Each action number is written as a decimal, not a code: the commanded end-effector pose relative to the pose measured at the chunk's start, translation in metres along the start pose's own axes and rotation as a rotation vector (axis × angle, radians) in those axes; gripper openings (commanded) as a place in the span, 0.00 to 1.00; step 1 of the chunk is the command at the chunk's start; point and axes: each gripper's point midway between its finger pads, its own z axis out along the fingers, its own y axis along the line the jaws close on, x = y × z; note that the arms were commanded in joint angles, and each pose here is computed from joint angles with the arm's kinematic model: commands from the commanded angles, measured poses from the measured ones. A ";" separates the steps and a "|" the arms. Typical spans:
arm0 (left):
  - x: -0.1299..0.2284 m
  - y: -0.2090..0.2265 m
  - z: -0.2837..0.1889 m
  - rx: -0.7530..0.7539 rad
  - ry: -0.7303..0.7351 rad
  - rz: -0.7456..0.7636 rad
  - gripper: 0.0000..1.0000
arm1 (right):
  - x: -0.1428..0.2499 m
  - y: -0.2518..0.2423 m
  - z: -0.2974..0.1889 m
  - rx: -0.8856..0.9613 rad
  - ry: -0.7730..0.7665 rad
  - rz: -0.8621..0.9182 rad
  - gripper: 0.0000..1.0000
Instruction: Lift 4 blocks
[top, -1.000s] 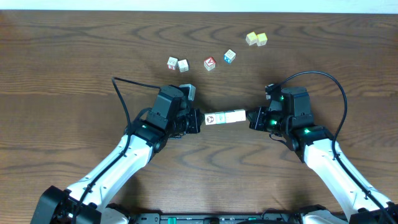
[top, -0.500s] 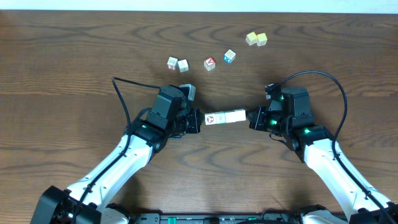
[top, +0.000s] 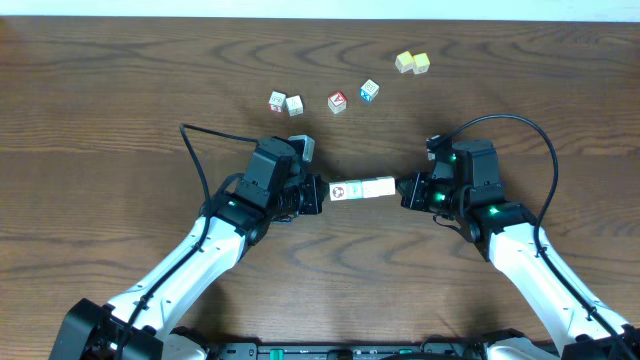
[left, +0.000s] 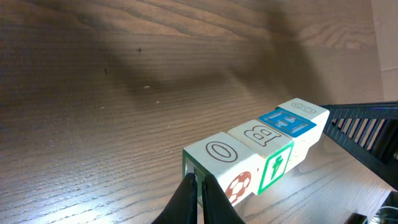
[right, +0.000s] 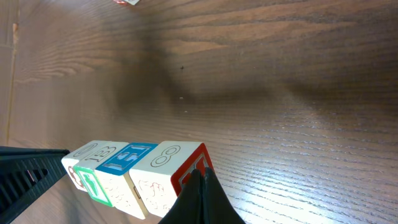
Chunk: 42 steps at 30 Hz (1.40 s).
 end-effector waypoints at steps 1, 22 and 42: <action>0.010 -0.026 -0.002 0.112 0.046 0.022 0.07 | 0.013 0.054 -0.008 -0.218 0.087 -0.045 0.01; 0.010 -0.026 -0.002 0.112 0.046 0.022 0.07 | 0.013 0.054 -0.008 -0.216 0.091 -0.043 0.01; 0.010 -0.027 -0.002 0.112 0.046 0.022 0.07 | 0.018 0.056 -0.006 -0.208 0.098 -0.056 0.01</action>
